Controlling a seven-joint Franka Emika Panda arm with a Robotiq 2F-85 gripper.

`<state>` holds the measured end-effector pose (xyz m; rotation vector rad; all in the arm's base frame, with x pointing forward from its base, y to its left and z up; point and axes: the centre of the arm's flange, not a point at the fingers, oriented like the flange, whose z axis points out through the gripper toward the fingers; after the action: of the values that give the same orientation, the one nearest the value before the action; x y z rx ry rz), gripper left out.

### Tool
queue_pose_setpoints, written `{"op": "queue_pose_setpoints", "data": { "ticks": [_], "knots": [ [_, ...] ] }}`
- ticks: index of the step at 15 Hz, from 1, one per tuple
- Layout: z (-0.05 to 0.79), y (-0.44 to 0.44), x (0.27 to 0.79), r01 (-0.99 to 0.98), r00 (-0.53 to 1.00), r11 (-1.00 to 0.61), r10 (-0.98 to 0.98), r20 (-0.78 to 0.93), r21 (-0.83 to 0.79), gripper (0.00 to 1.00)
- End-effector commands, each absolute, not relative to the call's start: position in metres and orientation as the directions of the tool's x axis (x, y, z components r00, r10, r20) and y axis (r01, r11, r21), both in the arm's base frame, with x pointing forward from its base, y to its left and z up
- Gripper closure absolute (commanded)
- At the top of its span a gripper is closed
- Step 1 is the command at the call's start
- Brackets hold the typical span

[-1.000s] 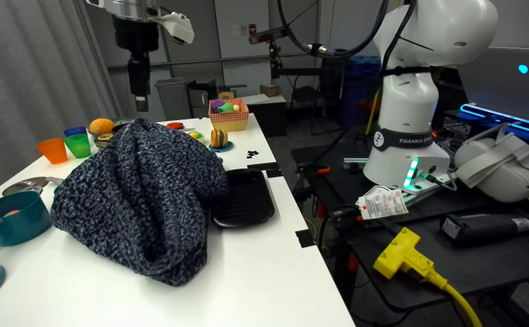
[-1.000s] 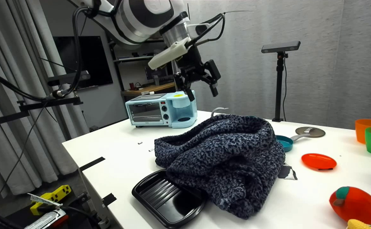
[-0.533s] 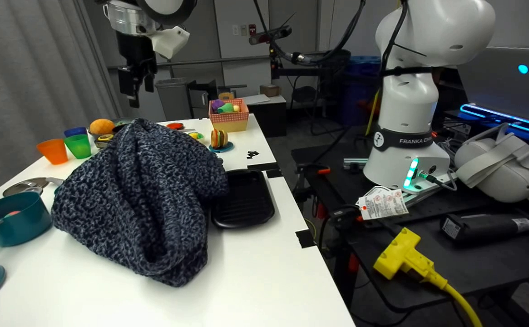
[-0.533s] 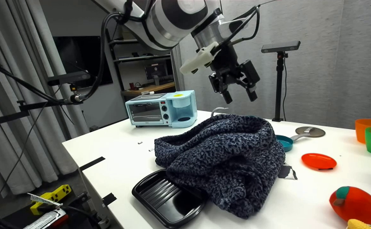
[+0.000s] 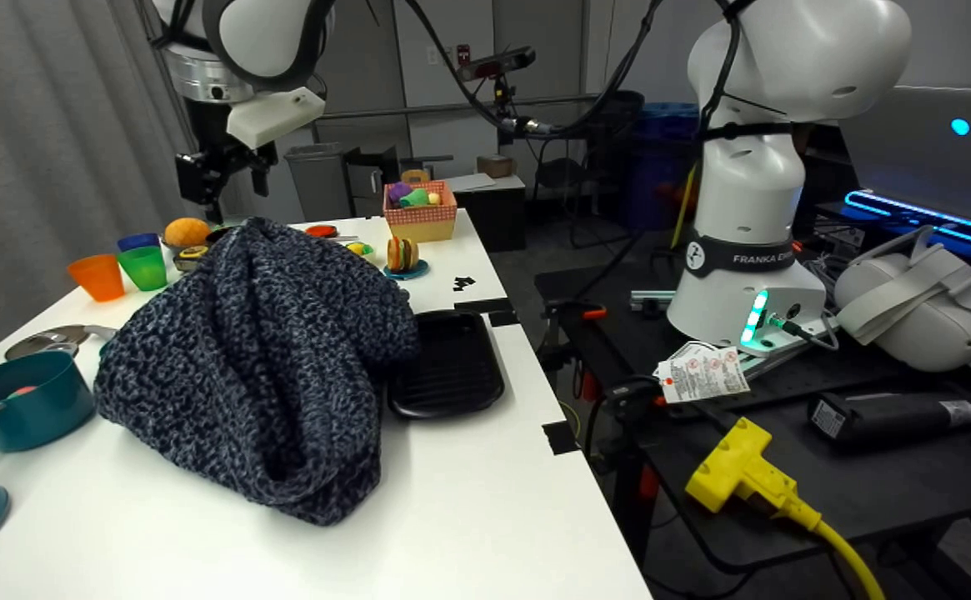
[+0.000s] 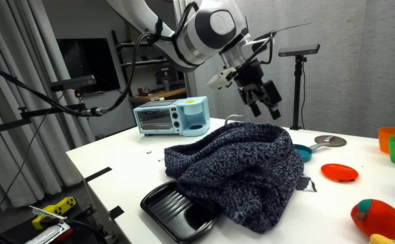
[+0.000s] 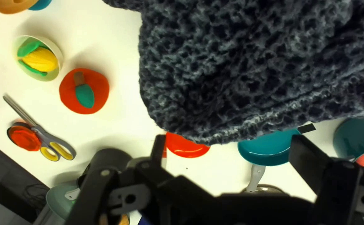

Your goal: Unfold the the grey cloth on the table

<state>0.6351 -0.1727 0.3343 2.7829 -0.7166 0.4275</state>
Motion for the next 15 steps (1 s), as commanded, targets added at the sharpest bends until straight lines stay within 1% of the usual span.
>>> {"op": "queue_pose_setpoints", "data": {
  "ticks": [1, 6, 9, 10, 11, 14, 15],
  "knots": [
    [0.324, -0.175, 0.668, -0.600, 0.770, -0.788, -0.521, 0.369, 0.138, 0.00],
    [0.297, -0.181, 0.671, -0.706, 0.693, -0.696, -0.643, 0.327, 0.127, 0.00],
    [0.284, -0.178, 0.673, -0.738, 0.667, -0.663, -0.685, 0.293, 0.127, 0.00],
    [0.280, -0.178, 0.674, -0.744, 0.661, -0.656, -0.694, 0.286, 0.126, 0.12],
    [0.278, -0.177, 0.675, -0.746, 0.658, -0.655, -0.699, 0.280, 0.119, 0.26],
    [0.281, -0.164, 0.682, -0.709, 0.698, -0.688, -0.651, 0.299, 0.155, 0.49],
    [0.284, -0.156, 0.683, -0.680, 0.727, -0.708, -0.615, 0.307, 0.191, 0.58]
  ]
}}
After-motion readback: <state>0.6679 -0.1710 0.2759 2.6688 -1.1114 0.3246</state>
